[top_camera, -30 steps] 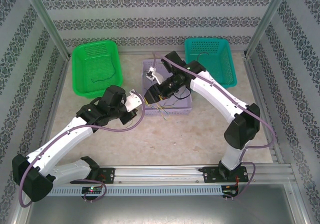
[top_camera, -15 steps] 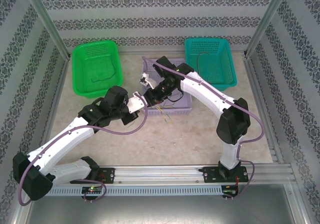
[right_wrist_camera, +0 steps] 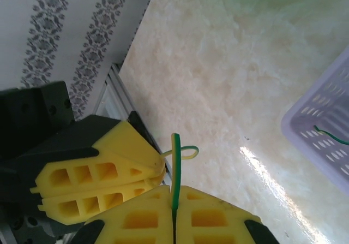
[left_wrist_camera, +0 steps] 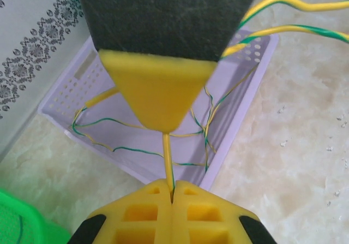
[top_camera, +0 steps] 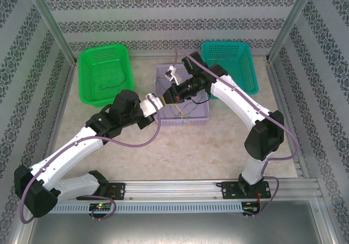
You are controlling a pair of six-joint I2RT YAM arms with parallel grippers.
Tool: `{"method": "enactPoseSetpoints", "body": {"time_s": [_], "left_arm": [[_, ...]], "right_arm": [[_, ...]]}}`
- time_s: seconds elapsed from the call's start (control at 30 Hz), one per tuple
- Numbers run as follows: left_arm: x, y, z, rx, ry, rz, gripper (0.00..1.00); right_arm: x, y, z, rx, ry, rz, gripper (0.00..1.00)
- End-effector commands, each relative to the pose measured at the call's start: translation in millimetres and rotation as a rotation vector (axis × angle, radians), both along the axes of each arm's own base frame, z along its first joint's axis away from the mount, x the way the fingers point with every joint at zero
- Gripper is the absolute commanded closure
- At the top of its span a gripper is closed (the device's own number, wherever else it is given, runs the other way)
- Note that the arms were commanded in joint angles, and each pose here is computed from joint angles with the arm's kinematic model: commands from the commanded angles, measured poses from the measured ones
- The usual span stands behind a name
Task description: Untangle the cables
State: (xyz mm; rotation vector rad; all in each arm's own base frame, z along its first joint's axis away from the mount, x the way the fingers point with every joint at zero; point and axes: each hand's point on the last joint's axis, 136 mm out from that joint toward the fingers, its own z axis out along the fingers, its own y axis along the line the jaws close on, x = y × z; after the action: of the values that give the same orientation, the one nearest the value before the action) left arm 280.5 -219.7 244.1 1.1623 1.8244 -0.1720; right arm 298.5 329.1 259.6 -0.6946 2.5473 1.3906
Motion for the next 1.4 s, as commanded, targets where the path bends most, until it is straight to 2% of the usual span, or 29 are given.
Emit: {"method": "enactPoseSetpoints", "body": {"time_s": [0.0,0.13,0.27,0.3,0.37,0.43,0.47,0.57,0.6,0.73,0.97,1.2,1.33,1.37], "left_arm": [[-23,3,-27,0.062,0.121,-0.035,1.00],[-21,-1,-24,0.049,0.124,-0.033,1.00],[-18,-3,-19,0.039,0.112,-0.026,1.00],[-17,-2,-18,0.038,0.112,-0.023,1.00],[-18,-2,-19,0.040,0.114,-0.023,1.00],[-18,-2,-20,0.041,0.119,-0.021,1.00],[-19,-1,-20,0.041,0.120,-0.020,1.00],[-20,0,-20,0.038,0.120,-0.020,1.00],[-21,0,-20,0.037,0.121,-0.022,1.00],[-22,0,-21,0.039,0.126,-0.024,1.00],[-21,-2,-21,0.037,0.128,-0.028,1.00],[-20,-2,-20,0.035,0.126,-0.027,1.00],[-20,-3,-18,0.029,0.124,-0.024,1.00],[-20,-3,-18,0.028,0.124,-0.025,1.00]], "right_arm": [[46,-26,27,0.021,-0.117,-0.146,0.87],[41,-19,24,0.040,-0.086,-0.127,0.79],[35,-12,14,0.035,-0.068,-0.119,0.80],[34,-11,11,0.034,-0.063,-0.117,0.83],[34,-12,5,0.014,-0.063,-0.126,0.99],[35,-14,1,-0.002,-0.068,-0.136,1.00],[35,-17,-1,-0.019,-0.077,-0.141,0.96],[34,-25,-9,-0.087,-0.135,-0.138,0.67],[31,-26,-11,-0.102,-0.150,-0.129,0.63],[19,-24,-18,-0.159,-0.207,-0.070,0.55],[3,-4,-27,-0.187,-0.243,-0.013,0.50],[1,0,-35,-0.191,-0.232,-0.009,0.51],[6,1,-45,-0.215,-0.220,-0.016,0.67],[8,1,-47,-0.223,-0.221,-0.024,0.73]]}}
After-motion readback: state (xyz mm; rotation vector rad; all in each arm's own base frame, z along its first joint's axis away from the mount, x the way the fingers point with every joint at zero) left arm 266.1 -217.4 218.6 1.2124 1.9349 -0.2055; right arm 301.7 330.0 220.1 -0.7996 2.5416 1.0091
